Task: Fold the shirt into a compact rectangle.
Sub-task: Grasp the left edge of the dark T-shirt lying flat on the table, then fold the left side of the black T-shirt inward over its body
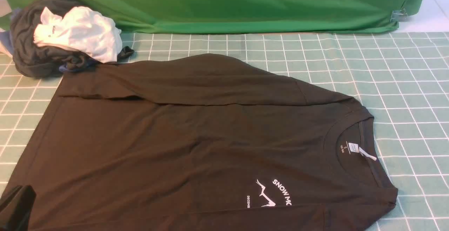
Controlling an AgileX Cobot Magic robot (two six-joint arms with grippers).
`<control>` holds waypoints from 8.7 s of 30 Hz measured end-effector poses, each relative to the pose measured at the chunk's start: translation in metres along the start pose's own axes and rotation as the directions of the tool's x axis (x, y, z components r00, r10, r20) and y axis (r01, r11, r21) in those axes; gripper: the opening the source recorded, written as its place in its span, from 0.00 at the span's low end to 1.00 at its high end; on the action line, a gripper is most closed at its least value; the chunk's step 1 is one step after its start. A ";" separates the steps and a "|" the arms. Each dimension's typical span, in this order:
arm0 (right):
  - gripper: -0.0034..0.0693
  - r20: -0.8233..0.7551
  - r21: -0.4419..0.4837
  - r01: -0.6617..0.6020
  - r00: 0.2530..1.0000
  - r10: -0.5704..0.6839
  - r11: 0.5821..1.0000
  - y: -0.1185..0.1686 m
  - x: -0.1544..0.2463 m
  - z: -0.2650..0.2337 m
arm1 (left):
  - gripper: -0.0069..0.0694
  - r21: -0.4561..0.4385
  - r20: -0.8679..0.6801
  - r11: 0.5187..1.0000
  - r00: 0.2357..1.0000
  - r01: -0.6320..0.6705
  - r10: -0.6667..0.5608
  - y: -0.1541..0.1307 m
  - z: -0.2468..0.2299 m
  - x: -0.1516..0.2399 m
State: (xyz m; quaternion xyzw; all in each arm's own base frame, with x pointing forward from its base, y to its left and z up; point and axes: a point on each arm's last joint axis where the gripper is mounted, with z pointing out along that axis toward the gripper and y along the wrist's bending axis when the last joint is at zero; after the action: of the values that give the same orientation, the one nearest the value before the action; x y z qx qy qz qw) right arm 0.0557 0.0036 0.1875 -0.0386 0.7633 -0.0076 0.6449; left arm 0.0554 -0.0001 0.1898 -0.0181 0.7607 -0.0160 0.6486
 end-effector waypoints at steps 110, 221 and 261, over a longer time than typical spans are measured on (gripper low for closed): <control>0.08 -0.408 -0.392 -0.223 0.912 0.049 0.893 0.029 -0.167 0.036 | 0.89 0.033 -0.991 0.991 0.128 -0.126 0.049 0.040 0.151 0.005; 0.13 -0.331 -0.344 -0.239 0.936 0.122 0.908 0.024 -0.175 0.041 | 0.16 -0.079 -0.895 0.975 0.446 -0.207 0.023 0.061 0.268 -0.085; 0.18 -0.771 -0.326 -0.320 0.635 -0.054 0.890 0.031 -0.161 0.101 | 0.35 -0.185 -0.838 0.982 0.529 -0.048 -0.132 0.052 0.268 -0.116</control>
State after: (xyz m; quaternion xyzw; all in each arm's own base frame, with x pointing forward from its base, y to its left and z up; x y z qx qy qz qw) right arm 0.1801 0.0495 0.3266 -0.1162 0.9447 0.1956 0.2363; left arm 0.3381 0.0575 0.2594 -0.0866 0.9768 0.0323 0.1930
